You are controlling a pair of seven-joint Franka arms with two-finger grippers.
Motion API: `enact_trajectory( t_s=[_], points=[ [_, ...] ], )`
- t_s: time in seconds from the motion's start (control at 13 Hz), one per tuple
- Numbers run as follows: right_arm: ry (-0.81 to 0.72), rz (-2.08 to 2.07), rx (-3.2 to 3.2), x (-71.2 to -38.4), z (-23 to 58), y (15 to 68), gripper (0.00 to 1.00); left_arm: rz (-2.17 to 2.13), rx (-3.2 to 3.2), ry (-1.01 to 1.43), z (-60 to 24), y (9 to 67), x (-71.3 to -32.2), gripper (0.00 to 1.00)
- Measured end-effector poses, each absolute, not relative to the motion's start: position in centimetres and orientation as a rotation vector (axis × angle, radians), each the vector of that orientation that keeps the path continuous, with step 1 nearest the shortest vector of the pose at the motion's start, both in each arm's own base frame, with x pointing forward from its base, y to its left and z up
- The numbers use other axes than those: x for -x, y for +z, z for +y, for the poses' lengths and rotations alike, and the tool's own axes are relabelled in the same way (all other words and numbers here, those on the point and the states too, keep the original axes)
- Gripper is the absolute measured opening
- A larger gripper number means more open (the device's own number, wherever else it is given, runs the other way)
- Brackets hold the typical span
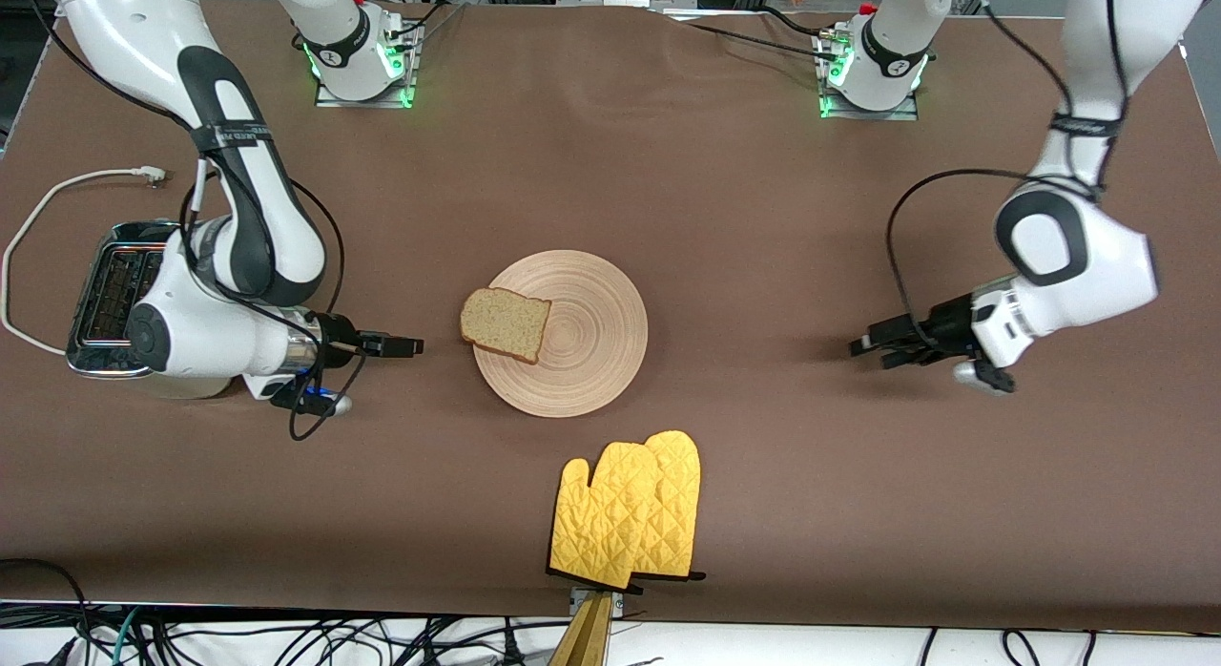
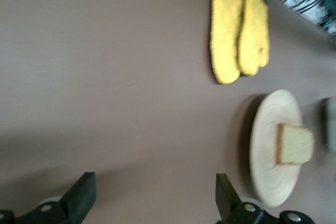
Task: Move plate and put bread in toaster
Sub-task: 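Release the plate with the left gripper while the right gripper reaches the bread, then grasp the bread slice edge with the right gripper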
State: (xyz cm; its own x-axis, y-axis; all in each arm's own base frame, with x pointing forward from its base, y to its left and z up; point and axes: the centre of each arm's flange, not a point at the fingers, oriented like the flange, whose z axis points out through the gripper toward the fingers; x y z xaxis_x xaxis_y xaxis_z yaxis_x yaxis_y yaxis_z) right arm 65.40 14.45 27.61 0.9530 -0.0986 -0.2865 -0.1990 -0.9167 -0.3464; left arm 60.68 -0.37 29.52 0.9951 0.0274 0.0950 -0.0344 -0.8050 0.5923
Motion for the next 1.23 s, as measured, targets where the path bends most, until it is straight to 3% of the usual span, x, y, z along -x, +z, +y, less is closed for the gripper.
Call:
enact_trajectory(
  t_s=[0.31, 0.77, 1.23],
  points=[
    [0.387, 0.241, 2.676, -64.5, 17.9, 24.5, 1.0, -0.148, -2.801, 0.049, -1.6, 38.1, -59.7, 1.0],
    [0.442, 0.253, 2.658, -62.9, 19.6, 22.1, 1.0, -0.088, -3.045, -0.27, -3.7, 52.7, -56.4, 1.0],
    [0.513, 0.261, 2.664, -61.0, 20.0, 20.0, 1.0, -0.019, -3.119, -0.24, -0.1, 58.5, -56.4, 1.0]
  ],
)
